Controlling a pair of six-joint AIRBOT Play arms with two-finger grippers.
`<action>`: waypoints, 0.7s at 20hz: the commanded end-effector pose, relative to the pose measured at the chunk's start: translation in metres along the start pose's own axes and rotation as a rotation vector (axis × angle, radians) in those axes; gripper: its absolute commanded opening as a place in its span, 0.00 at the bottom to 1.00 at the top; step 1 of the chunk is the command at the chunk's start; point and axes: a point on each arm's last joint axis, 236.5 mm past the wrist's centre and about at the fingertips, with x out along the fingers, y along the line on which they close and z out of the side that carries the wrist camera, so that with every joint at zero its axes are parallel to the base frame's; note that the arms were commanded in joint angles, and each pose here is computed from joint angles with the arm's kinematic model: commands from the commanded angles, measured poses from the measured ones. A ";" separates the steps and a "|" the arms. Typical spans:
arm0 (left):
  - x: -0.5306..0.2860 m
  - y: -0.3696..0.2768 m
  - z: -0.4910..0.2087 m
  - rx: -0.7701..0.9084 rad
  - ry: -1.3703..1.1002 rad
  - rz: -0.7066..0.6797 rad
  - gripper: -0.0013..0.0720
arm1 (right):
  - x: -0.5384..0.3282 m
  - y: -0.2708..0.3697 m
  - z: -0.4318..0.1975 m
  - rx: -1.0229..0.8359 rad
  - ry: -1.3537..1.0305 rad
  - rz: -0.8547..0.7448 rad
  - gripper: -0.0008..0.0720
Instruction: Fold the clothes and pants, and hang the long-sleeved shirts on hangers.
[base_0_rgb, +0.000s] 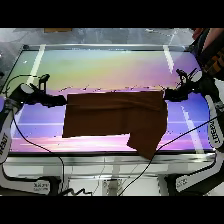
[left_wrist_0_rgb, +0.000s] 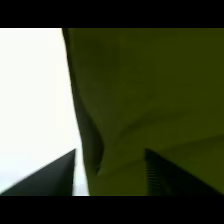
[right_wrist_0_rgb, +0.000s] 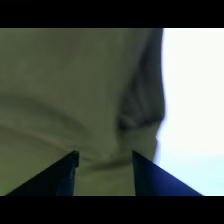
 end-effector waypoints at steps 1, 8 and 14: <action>-0.054 0.022 -0.015 0.026 0.026 0.074 0.25 | -0.042 -0.043 -0.024 -0.019 0.055 -0.144 0.43; -0.175 0.050 -0.034 0.052 -0.059 0.289 0.03 | -0.093 -0.091 -0.123 0.093 0.134 -0.035 0.03; -0.172 0.040 -0.063 0.071 0.038 0.242 0.03 | -0.032 -0.019 -0.203 0.128 0.051 0.258 0.03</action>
